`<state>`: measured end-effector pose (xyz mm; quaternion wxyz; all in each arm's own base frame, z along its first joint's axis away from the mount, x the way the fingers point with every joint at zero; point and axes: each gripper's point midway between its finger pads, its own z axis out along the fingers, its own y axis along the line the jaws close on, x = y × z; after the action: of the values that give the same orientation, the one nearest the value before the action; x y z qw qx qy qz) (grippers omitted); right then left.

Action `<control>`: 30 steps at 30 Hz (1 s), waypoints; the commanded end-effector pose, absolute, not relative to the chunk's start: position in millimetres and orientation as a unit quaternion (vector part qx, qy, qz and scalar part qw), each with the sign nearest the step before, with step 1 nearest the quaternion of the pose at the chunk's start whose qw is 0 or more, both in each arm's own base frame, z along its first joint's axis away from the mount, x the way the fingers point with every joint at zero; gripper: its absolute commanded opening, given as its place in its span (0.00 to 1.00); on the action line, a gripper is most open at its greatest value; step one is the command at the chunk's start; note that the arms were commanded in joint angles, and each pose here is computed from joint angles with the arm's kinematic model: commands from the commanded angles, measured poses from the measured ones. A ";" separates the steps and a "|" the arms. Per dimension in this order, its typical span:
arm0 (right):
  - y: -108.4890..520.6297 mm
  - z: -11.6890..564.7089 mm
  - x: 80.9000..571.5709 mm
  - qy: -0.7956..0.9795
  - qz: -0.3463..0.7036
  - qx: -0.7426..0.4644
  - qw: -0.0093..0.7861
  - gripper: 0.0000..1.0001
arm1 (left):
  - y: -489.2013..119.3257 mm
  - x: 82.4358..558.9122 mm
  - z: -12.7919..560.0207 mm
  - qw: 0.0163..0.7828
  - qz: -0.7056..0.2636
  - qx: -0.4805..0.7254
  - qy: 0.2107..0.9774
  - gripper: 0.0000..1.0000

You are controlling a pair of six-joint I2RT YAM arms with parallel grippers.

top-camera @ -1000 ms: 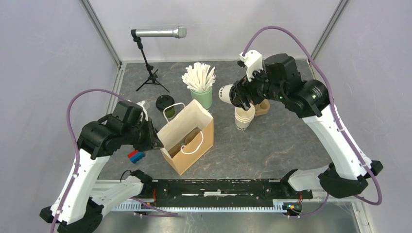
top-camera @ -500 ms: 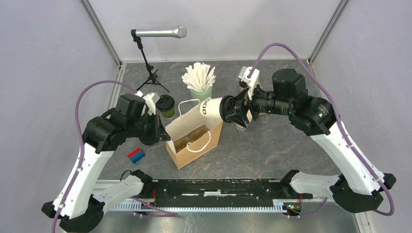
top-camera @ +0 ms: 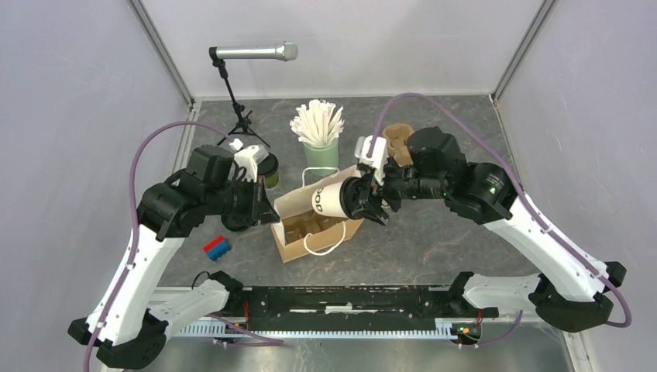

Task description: Pack the takeout coffee

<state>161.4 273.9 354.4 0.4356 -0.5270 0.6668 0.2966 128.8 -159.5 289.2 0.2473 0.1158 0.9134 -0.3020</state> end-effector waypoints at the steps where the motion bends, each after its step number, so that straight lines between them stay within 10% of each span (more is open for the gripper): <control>1: 266.4 331.9 167.9 0.679 0.234 -0.550 0.426 0.70 | -160.1 135.8 293.1 0.288 -0.296 0.202 0.888 0.05; 6: 280.0 326.1 163.1 0.674 0.212 -0.575 0.413 0.70 | -161.0 167.3 292.7 0.335 -0.267 0.205 0.880 0.08; 14: 319.2 322.9 150.1 0.659 0.188 -0.605 0.405 0.69 | -148.7 173.0 316.2 0.356 -0.254 0.125 0.891 0.53; 30: 326.9 306.4 141.2 0.658 0.170 -0.629 0.378 0.70 | -95.4 131.4 289.1 0.305 -0.172 -0.011 0.937 0.61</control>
<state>139.9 329.9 304.3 0.3791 -0.6240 0.6589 0.1810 130.8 -107.4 299.4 0.3227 0.0325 0.9230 -0.2072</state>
